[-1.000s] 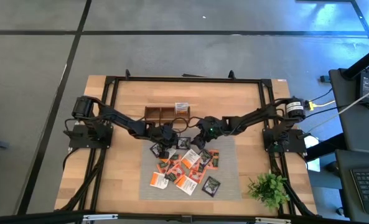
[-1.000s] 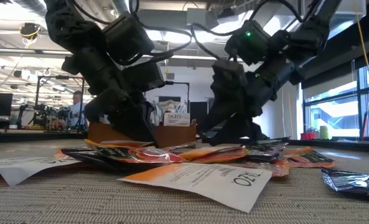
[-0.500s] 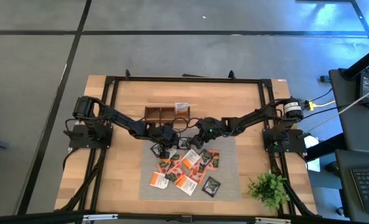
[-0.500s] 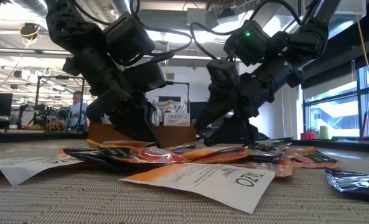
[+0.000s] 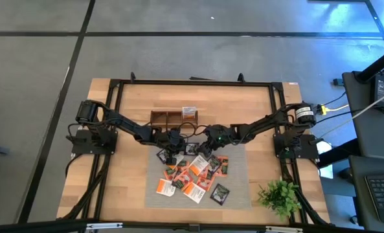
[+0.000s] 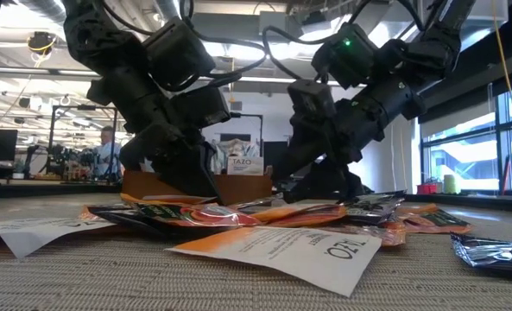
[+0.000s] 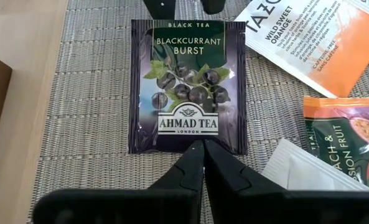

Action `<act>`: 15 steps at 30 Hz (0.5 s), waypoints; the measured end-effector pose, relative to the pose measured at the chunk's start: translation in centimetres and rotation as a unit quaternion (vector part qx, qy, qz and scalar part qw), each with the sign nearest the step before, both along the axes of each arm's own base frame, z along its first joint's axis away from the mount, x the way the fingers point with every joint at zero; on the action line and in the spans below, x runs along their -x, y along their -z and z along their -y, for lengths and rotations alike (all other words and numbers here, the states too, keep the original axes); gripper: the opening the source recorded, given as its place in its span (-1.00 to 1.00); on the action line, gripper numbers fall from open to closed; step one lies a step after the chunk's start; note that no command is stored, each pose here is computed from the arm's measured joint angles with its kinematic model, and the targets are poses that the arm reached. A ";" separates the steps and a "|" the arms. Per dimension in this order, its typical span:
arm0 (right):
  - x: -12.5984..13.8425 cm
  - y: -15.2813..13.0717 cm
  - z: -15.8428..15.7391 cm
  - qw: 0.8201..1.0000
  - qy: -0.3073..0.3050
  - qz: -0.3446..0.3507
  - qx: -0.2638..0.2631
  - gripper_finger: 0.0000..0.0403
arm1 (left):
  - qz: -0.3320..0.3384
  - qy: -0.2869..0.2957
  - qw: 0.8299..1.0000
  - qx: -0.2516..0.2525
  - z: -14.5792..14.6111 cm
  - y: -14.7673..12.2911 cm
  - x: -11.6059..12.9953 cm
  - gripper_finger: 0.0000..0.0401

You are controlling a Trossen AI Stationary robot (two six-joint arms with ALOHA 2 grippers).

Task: Pick & Place Tea
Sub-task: Put the purple tea bag into the middle section of the wooden organizer

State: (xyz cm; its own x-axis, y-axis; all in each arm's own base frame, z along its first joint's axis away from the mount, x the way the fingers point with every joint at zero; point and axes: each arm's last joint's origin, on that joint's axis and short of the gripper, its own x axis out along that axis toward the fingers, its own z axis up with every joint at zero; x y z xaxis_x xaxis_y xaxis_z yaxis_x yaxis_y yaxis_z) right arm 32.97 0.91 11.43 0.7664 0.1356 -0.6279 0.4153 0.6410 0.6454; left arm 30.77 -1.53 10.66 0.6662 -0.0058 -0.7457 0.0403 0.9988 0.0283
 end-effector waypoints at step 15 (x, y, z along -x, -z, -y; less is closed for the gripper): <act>-1.4 0.9 -0.1 1.000 -0.013 -0.001 -0.006 -0.21 | 0.000 -0.002 1.000 0.001 0.0 0.0 0.0 -0.97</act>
State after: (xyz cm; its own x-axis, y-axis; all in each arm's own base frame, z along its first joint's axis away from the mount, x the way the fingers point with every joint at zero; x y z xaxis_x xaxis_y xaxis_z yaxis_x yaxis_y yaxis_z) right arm 34.35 1.02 10.49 0.7616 0.1626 -0.6273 0.4003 0.6431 0.6528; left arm 30.77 -1.54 10.63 0.6663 -0.0049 -0.7457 0.0369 0.9990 0.0263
